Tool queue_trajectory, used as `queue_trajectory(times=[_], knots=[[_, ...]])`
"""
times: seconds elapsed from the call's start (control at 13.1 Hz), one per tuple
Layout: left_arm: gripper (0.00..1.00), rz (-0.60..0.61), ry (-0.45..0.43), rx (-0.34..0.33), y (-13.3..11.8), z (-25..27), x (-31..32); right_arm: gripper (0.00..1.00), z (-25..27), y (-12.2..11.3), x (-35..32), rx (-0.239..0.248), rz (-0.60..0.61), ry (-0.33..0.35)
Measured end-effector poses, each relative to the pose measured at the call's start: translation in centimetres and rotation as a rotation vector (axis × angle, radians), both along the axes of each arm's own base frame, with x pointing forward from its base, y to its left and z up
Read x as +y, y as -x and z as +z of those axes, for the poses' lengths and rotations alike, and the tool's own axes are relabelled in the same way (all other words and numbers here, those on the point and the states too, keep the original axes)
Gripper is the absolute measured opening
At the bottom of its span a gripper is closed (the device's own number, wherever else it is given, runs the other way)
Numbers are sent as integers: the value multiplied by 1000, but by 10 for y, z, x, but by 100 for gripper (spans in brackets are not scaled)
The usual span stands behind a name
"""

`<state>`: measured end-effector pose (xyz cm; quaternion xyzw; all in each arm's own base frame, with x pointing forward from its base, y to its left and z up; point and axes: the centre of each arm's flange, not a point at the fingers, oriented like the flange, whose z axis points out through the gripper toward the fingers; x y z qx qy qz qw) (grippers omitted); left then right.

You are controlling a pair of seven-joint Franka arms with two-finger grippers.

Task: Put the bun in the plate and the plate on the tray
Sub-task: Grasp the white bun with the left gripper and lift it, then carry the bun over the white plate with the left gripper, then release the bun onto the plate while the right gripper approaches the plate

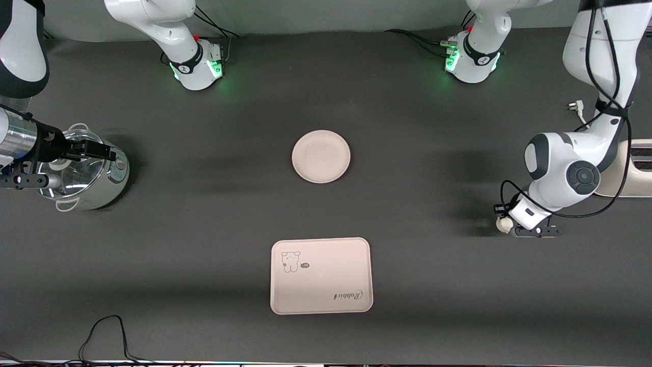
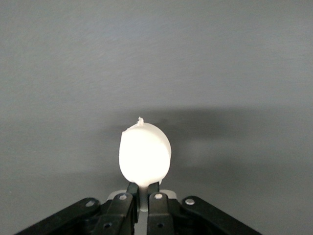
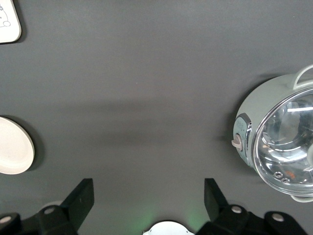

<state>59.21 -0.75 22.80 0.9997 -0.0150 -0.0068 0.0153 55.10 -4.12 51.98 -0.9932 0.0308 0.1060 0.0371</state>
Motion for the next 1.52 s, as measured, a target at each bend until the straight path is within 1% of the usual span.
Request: queue_trajectory(times=[0.15, 0.3, 0.46, 0.53, 0.69, 0.76, 0.91, 1.07, 1.22, 1.29, 1.37, 1.52], knots=[[10, -29, 67, 29, 3, 57, -50, 100, -4, -1, 0, 6, 0, 0], [10, -43, 144, 61, 17, 130, -110, 100, -10, -3, 1, 17, 2, 0], [10, 6, 162, 71, 34, 185, -173, 100, -18, -4, 2, 31, 5, 0], [10, 40, 166, 69, 45, 202, -210, 100, -22, -4, 3, 34, 5, 0], [10, 105, 176, 70, 76, 216, -289, 100, -31, -6, 3, 32, 4, 1], [7, 136, 180, 59, 95, 216, -328, 100, -37, -7, 3, 37, 4, 1], [7, 183, 164, 24, 132, 198, -395, 100, -49, -9, 4, 59, 5, 2], [7, 198, 126, -10, 166, 155, -450, 100, -63, -12, 5, 82, 7, 2], [7, 202, 114, -41, 196, 103, -492, 100, -77, -15, 10, 107, 11, -9], [7, 178, 102, -56, 207, 75, -505, 100, -82, -15, 16, 119, 18, -16], [7, 157, 89, -65, 212, 48, -511, 100, -87, -13, 23, 134, 28, -21], [7, 154, 85, -62, 215, 8, -518, 100, -90, -6, 36, 187, 41, -48]])
